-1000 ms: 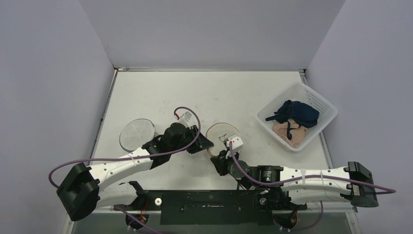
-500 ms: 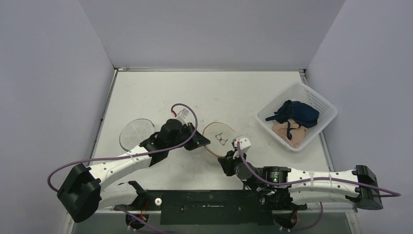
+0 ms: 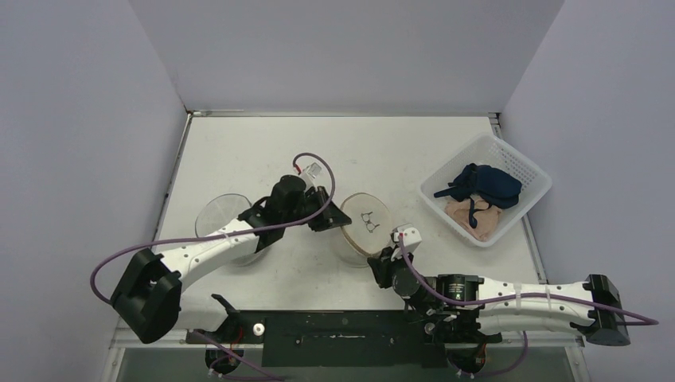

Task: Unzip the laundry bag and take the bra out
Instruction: Unzip the laundry bag at the center of the board.

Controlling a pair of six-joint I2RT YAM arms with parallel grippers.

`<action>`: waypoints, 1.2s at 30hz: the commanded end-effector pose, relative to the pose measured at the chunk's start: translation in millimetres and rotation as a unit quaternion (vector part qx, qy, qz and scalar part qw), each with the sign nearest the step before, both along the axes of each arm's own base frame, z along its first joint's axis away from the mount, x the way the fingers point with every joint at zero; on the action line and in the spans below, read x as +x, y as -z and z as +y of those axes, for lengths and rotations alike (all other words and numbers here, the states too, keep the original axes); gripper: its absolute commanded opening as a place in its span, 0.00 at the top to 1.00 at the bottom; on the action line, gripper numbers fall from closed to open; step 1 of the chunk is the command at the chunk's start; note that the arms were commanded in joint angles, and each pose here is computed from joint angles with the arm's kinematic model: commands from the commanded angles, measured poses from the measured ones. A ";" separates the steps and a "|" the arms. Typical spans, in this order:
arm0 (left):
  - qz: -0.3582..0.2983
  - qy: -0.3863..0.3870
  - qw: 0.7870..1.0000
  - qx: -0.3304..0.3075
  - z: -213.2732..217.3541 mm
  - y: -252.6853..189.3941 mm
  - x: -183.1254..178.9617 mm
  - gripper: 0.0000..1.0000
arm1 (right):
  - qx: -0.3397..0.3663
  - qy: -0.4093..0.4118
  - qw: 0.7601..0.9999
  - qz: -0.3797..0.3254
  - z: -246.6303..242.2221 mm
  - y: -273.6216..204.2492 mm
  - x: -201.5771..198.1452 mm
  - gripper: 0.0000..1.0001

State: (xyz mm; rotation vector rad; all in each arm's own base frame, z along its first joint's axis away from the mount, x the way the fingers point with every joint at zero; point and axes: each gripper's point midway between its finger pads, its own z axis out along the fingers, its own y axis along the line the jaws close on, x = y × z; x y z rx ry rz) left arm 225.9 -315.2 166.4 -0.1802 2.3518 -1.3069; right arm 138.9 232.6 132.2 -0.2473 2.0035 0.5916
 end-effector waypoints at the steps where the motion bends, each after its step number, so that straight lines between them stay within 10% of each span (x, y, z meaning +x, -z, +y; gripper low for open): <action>1: -0.047 0.042 0.998 -0.006 -18.7 -36.2 21.1 0.83 | 0.015 -0.012 1.000 -0.018 16.7 -13.6 1.7 0.95; 4: -0.036 0.022 0.999 0.012 -7.3 -30.6 17.5 0.40 | 0.025 -0.016 0.999 -0.023 27.8 -23.2 3.0 0.95; 12: -0.021 -0.058 0.998 0.035 53.8 -11.8 -21.1 0.05 | 0.041 -0.046 0.998 -0.032 54.6 -41.0 1.2 0.95; 23: -0.052 -0.061 0.997 0.000 21.0 -40.6 -51.5 0.07 | 0.049 -0.065 0.996 -0.029 68.9 -42.5 -1.7 0.95; 36: -0.036 -0.057 0.998 0.004 -7.6 -17.1 -34.7 0.54 | 0.045 -0.060 0.997 -0.021 63.5 -42.4 -2.9 0.95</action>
